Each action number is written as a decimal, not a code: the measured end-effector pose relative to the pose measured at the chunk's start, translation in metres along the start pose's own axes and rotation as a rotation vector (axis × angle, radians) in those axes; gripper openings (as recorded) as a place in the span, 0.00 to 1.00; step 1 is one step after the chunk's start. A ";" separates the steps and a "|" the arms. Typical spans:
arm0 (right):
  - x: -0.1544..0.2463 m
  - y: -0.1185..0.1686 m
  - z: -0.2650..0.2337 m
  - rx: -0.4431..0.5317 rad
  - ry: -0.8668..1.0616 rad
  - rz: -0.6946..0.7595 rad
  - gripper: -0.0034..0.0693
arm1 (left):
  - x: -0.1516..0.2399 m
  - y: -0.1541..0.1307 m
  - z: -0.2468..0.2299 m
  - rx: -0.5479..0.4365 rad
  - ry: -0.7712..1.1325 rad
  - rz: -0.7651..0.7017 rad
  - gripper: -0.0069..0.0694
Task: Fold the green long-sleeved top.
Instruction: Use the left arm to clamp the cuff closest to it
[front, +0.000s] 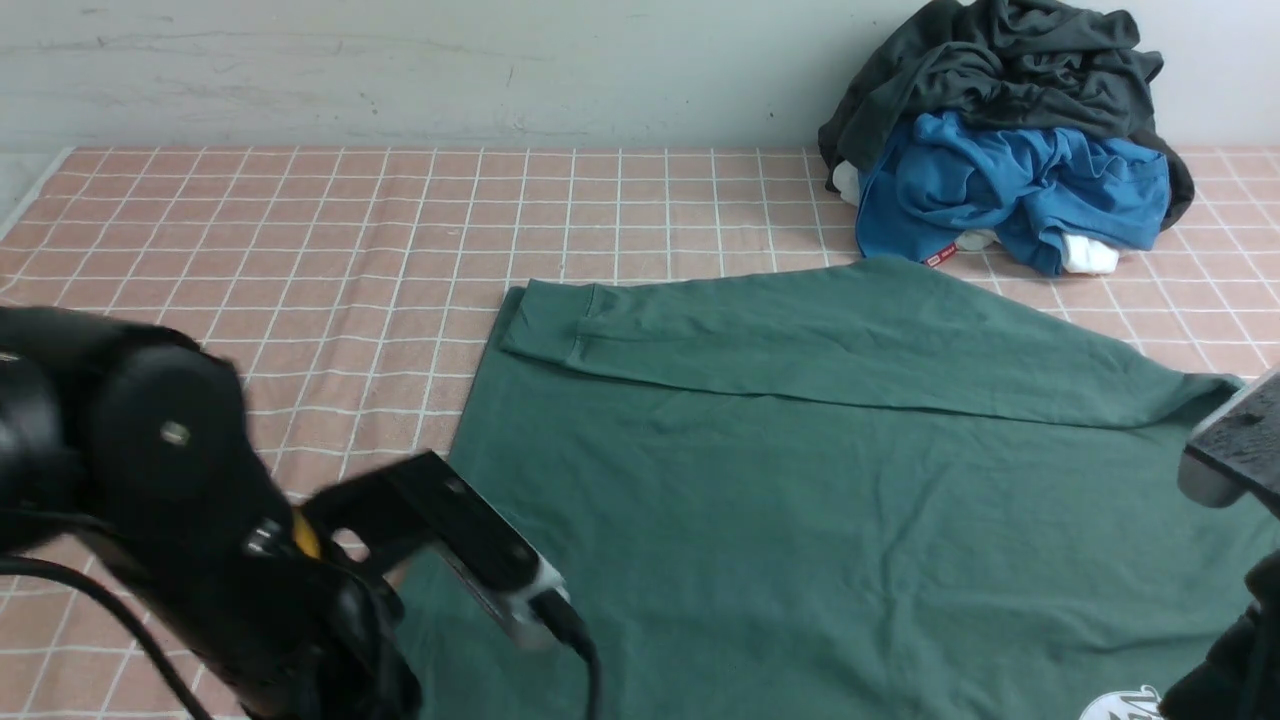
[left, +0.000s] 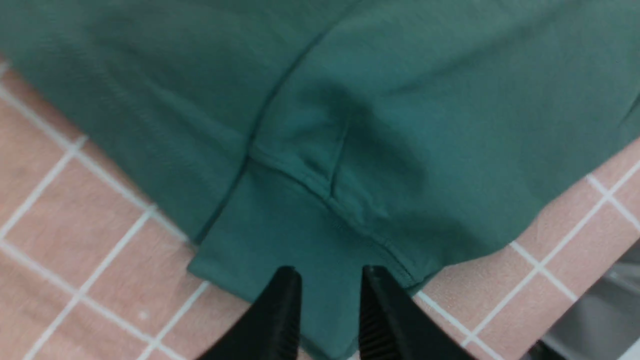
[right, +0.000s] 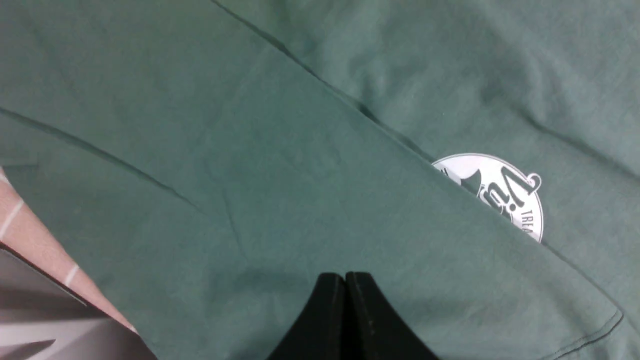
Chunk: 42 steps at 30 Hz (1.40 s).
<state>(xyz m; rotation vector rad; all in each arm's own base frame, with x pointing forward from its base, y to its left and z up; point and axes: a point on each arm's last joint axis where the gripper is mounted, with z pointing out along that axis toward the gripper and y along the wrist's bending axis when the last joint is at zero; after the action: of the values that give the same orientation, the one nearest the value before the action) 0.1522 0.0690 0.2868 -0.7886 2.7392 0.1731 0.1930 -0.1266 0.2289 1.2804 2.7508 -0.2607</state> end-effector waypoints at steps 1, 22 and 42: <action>0.000 0.000 0.000 0.005 0.003 -0.004 0.03 | -0.008 -0.006 0.016 -0.016 0.047 0.073 0.43; -0.013 -0.004 0.000 0.046 -0.141 -0.010 0.03 | -0.045 0.002 0.076 -0.145 0.163 0.148 0.29; -0.013 -0.004 0.000 0.046 -0.144 -0.009 0.03 | -0.046 0.006 0.062 -0.073 0.257 0.026 0.17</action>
<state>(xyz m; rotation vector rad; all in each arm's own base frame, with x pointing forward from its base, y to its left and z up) 0.1647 0.0721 0.2907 -0.7463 2.5943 0.1573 0.2282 -0.1696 0.1749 1.4203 2.9179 0.0080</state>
